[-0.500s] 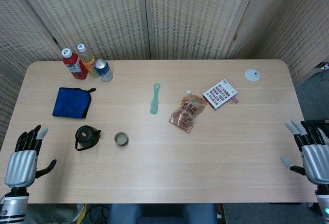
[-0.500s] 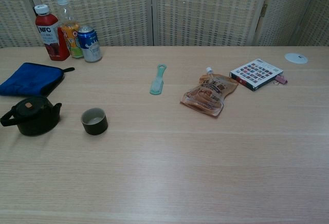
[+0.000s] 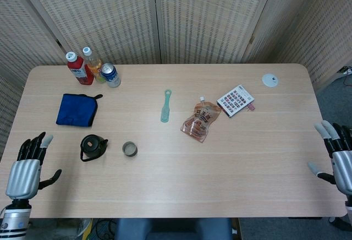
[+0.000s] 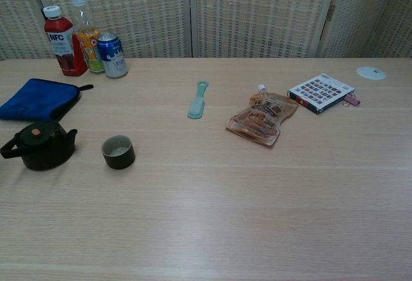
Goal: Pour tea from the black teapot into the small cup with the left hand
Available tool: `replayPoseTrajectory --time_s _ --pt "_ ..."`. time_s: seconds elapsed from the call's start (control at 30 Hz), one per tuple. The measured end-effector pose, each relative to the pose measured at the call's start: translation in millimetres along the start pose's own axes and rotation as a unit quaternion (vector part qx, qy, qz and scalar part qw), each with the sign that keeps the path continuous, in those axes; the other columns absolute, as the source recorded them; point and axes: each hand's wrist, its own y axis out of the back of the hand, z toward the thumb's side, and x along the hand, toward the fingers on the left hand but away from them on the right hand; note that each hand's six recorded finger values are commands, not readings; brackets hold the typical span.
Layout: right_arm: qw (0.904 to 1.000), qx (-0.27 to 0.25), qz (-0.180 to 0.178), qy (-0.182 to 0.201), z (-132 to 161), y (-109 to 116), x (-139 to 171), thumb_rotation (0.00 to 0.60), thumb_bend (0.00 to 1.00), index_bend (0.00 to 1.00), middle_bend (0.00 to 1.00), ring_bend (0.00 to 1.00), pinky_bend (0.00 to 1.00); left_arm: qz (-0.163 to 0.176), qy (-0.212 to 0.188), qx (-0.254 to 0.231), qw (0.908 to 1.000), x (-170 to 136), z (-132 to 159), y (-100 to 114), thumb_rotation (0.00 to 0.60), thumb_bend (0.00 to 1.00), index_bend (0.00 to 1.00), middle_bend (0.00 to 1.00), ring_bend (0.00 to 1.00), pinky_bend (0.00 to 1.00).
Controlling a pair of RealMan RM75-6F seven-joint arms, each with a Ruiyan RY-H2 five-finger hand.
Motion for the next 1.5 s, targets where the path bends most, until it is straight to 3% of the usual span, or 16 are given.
replayPoseTrajectory --time_s 0.47,1.03,1.5 --pt "0.9999 0.007 -0.008 -0.008 -1.2 9.6 -4.0 0.600 0.16 0.11 0.07 0.00 0.06 -0.031 -0.073 0.003 0.9969 16.3 30.7 -4.7 0.600 0.09 0.01 0.00 0.03 0.00" --pt "0.9998 0.006 0.000 -0.019 -8.4 2.2 -5.4 0.600 0.16 0.11 0.07 0.00 0.06 -0.079 -0.125 0.005 0.9889 46.8 69.4 -41.1 0.600 0.09 0.01 0.00 0.03 0.00" --pt "0.9996 0.005 0.006 -0.025 -13.5 -3.3 -9.2 0.600 0.16 0.11 0.07 0.00 0.06 -0.115 -0.127 0.025 0.9849 69.6 76.8 -71.3 0.600 0.09 0.01 0.00 0.03 0.00"
